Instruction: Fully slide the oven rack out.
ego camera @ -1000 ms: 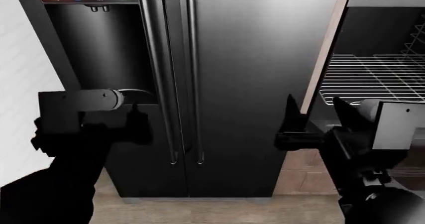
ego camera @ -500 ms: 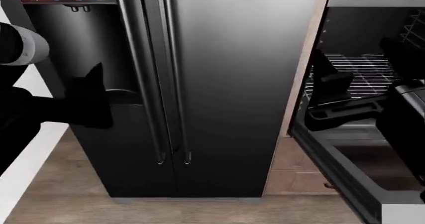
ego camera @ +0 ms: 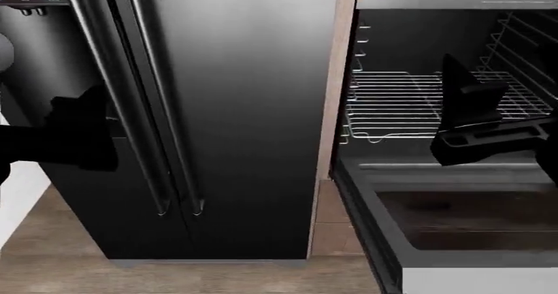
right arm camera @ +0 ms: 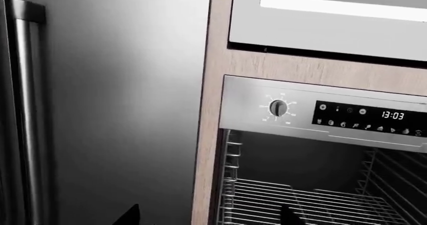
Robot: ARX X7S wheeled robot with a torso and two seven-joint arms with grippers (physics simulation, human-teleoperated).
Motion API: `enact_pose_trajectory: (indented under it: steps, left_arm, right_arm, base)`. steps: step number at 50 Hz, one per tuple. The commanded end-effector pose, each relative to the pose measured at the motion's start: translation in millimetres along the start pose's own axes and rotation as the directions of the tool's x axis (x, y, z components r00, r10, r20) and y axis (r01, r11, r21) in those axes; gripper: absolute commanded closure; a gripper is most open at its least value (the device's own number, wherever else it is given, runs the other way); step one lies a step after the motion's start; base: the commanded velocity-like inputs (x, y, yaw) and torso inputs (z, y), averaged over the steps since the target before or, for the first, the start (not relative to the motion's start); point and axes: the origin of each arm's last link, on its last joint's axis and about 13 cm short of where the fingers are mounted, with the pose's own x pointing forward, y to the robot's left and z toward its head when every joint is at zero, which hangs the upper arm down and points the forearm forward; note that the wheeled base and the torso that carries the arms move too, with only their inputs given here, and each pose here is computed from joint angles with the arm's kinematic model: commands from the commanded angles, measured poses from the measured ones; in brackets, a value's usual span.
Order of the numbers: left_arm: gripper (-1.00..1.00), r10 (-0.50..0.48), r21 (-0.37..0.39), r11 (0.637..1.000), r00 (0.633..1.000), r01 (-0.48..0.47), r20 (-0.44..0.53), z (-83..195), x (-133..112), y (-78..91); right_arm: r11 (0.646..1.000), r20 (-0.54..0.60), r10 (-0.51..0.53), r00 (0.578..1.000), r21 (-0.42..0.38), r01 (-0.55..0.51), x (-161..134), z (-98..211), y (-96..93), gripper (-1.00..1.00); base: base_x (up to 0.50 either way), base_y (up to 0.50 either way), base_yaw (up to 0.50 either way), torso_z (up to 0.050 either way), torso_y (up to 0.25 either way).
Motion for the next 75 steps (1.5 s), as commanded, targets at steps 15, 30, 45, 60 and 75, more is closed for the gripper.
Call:
enact_pose_trajectory:
  steps: [15, 30, 45, 60, 75]
  left_arm:
    - [-1.00, -0.015, -0.003, 1.000, 1.000, 0.015, -0.011, 0.9, 4.4, -3.2]
    - [-1.00, -0.022, -0.012, 1.000, 1.000, 0.022, 0.000, 2.6, 1.4, -5.4]
    - [-1.00, -0.025, -0.005, 1.000, 1.000, 0.025, -0.011, 1.4, 3.3, -7.7]
    - [-1.00, -0.014, 0.002, 1.000, 1.000, 0.014, 0.002, 6.1, 2.1, -8.7]
    - [-1.00, -0.006, 0.004, 1.000, 1.000, 0.006, -0.011, 2.0, 4.9, -8.1]
  right_arm:
    - [0.999, -0.022, -0.029, 0.999, 0.018, 0.029, 0.4, -5.8, -4.3, -1.00]
    - [0.999, -0.036, -0.027, 0.999, 0.019, 0.027, -0.8, -10.1, -3.6, -1.00]
    - [1.000, -0.047, -0.021, 0.999, 0.014, 0.021, -0.9, -13.4, -3.8, -1.00]
    - [1.000, -0.051, -0.028, 0.998, 0.000, 0.028, -1.7, -9.3, -3.9, -1.00]
    - [1.000, -0.066, -0.018, 0.998, 0.005, 0.018, -1.6, -15.3, -2.4, -1.00]
  base:
    - [0.00, -0.50, 0.00, 0.000, 0.000]
    - [0.00, -0.50, 0.00, 0.000, 0.000]
    - [0.00, -0.50, 0.00, 0.000, 0.000]
    - [0.00, -0.50, 0.00, 0.000, 0.000]
    - [0.00, -0.50, 0.00, 0.000, 0.000]
